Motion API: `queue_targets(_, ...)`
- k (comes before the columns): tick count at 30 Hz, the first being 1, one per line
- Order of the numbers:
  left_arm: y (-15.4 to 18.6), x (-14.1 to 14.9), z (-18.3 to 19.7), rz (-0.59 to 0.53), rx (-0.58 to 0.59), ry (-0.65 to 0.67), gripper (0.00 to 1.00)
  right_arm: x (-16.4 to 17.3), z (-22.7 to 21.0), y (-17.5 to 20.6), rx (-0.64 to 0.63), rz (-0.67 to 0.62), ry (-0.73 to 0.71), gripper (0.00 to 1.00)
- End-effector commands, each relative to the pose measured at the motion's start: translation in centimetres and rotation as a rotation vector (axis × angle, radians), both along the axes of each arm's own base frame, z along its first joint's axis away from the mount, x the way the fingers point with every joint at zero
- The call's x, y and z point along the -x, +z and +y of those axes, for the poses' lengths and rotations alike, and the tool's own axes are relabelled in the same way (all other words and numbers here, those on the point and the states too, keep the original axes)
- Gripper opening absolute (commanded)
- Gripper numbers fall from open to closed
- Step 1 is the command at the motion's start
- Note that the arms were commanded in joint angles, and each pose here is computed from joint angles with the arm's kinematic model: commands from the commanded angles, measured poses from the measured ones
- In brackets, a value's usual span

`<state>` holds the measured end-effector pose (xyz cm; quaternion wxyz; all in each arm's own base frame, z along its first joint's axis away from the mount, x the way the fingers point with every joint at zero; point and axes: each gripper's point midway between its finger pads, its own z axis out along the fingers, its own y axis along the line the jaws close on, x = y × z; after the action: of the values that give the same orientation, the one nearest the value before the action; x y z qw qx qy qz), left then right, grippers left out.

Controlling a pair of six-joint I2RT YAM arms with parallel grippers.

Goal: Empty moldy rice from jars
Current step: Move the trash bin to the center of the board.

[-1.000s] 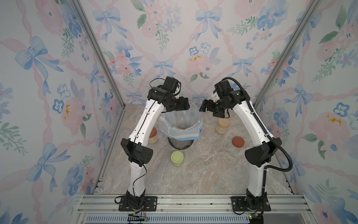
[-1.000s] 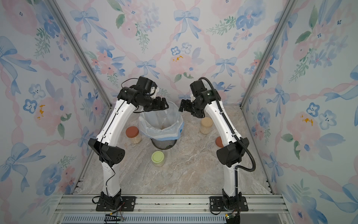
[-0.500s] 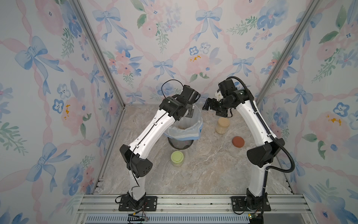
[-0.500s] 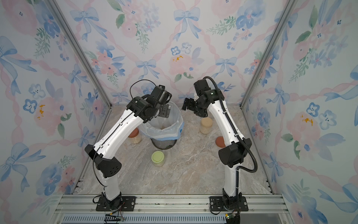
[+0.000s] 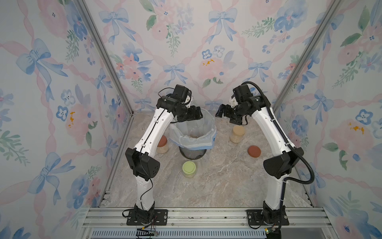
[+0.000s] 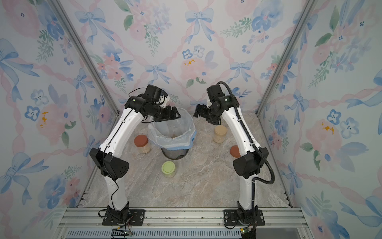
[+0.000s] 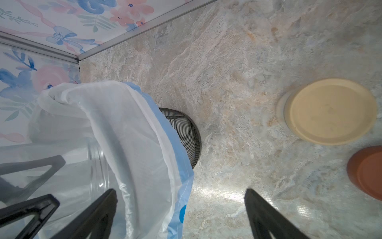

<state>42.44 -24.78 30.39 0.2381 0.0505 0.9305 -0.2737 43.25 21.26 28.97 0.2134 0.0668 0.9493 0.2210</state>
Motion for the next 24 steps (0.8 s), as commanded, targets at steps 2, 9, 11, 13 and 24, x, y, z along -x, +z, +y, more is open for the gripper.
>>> queue_targets(2, 3.9, 2.2, -2.5, -0.021, 0.153, -0.097, 0.0, -0.1, 0.1, 0.8, -0.028, -0.016, -0.007, 0.97)
queue_targets(9, 3.8, 1.3, -1.1, -0.113, 0.029, -0.057, 0.0, -0.3, 0.3, 0.8, -0.033, -0.018, -0.01, 0.97)
queue_targets(11, 5.3, 0.6, 0.5, -0.264, -0.18, 0.045, 0.0, -0.3, 0.4, 0.7, -0.032, -0.015, -0.009, 0.97)
queue_targets(13, 7.7, 1.8, 2.1, -0.479, -0.523, 0.197, 0.0, -0.4, 0.3, 0.6, -0.031, -0.013, -0.01, 0.97)
queue_targets(24, 7.8, 2.3, 2.0, -0.529, -0.455, 0.23, 0.0, -0.5, 0.7, 0.8, -0.047, -0.014, -0.006, 0.97)
